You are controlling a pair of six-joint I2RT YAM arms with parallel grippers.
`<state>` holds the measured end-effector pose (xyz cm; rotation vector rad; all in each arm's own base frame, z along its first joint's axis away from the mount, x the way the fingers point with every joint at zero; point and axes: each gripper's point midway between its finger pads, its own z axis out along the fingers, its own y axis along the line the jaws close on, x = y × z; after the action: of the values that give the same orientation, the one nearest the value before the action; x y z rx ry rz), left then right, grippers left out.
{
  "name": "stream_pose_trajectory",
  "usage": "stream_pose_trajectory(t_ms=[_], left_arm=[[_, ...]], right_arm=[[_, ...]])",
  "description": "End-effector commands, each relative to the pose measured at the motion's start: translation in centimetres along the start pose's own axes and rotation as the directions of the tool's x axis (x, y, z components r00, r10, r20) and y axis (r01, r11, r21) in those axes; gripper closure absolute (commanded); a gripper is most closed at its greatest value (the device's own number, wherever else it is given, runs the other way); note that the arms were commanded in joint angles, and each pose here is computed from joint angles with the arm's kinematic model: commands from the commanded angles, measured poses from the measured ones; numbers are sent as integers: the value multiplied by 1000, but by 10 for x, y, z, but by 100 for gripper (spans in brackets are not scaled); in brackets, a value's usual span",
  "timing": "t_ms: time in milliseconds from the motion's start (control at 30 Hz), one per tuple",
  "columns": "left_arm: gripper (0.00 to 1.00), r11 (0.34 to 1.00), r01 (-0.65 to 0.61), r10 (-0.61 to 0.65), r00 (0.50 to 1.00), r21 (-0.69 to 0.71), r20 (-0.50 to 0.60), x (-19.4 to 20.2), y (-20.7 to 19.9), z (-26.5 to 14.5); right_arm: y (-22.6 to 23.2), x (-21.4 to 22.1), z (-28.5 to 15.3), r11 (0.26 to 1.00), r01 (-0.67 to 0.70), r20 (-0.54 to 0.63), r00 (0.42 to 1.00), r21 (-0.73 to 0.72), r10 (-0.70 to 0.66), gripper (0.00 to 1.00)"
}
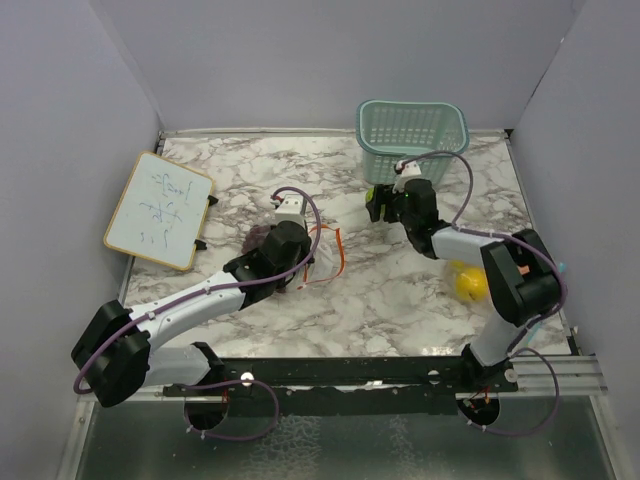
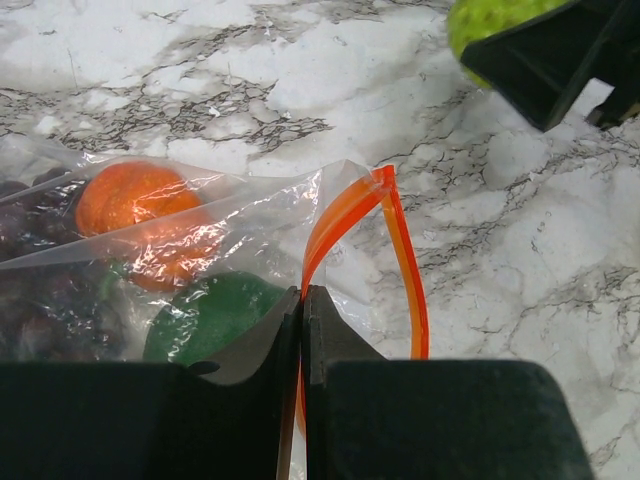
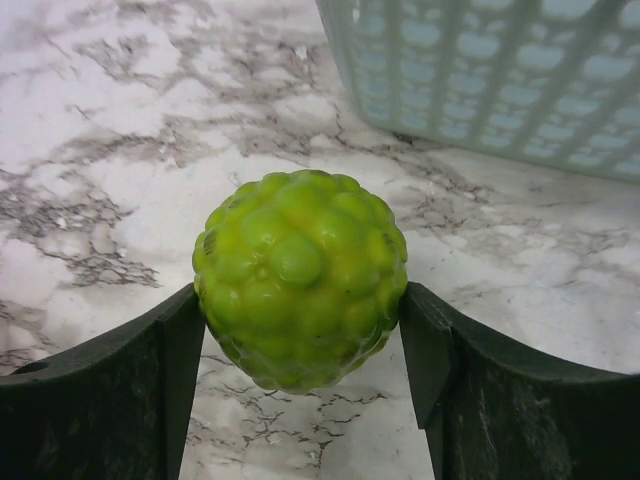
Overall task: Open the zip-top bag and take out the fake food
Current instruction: Pick up the fake fruit from the center of the board, then place the fake fruit in the bin.
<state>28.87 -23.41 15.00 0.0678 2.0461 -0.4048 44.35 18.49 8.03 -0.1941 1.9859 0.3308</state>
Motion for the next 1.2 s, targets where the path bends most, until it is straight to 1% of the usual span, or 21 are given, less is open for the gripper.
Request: stream_pose_trajectory(t_ms=[0, 100, 200, 300, 367, 533, 633, 733, 800, 900, 1000, 1100, 1167], left_arm=[[92, 1000, -5, 6, 1000, -26, 21, -4, 7, -2], [92, 1000, -3, 3, 1000, -24, 17, -3, 7, 0], [92, 1000, 3, -3, 1000, -15, 12, -2, 5, 2], [92, 1000, 7, -7, 1000, -7, 9, -2, 3, 2], [92, 1000, 9, -9, 1000, -1, 13, -4, 1, 1], [92, 1000, 13, -13, 1000, 3, 9, -4, 1, -1], [92, 1000, 6, -6, 1000, -10, 1, -1, 5, -2], [92, 1000, 2, -2, 1000, -17, 0, 0, 8, -4], [92, 1000, -2, 2, 1000, -24, 1, -1, 10, -5], [92, 999, -4, 4, 1000, -34, 5, 0, 12, -5], [91, 999, -7, 7, 1000, -33, 3, 1, 12, -3], [92, 1000, -5, 5, 1000, -25, 2, 1, 9, 0], [92, 1000, -3, 3, 1000, -19, 3, 0, 7, 2]], right_arm=[[2, -60, -33, 999, 31, 132, 991, 22, -34, 38], [9, -105, -51, 999, 44, 206, 977, 9, -45, 37], [6, -152, -60, 997, 60, 258, 964, 44, -69, 37], [-6, -188, -50, 996, 49, 277, 959, 74, -68, 35], [-15, -205, -35, 995, 37, 272, 960, 97, -63, 35], [-35, -215, 22, 992, 26, 213, 976, 125, -53, 34], [-44, -211, 50, 986, 21, 142, 989, 167, -45, 24], [-50, -210, 61, 980, 17, 126, 991, 197, -42, 11], [-55, -211, 58, 974, -1, 136, 990, 226, -31, 5], [-59, -217, 39, 967, -22, 188, 982, 252, -27, 0], [-51, -217, 14, 977, -24, 226, 974, 211, -25, 0], [-30, -210, -18, 995, -21, 262, 965, 99, -5, 5], [-12, -194, -39, 1000, -16, 274, 962, 8, 14, 14]])
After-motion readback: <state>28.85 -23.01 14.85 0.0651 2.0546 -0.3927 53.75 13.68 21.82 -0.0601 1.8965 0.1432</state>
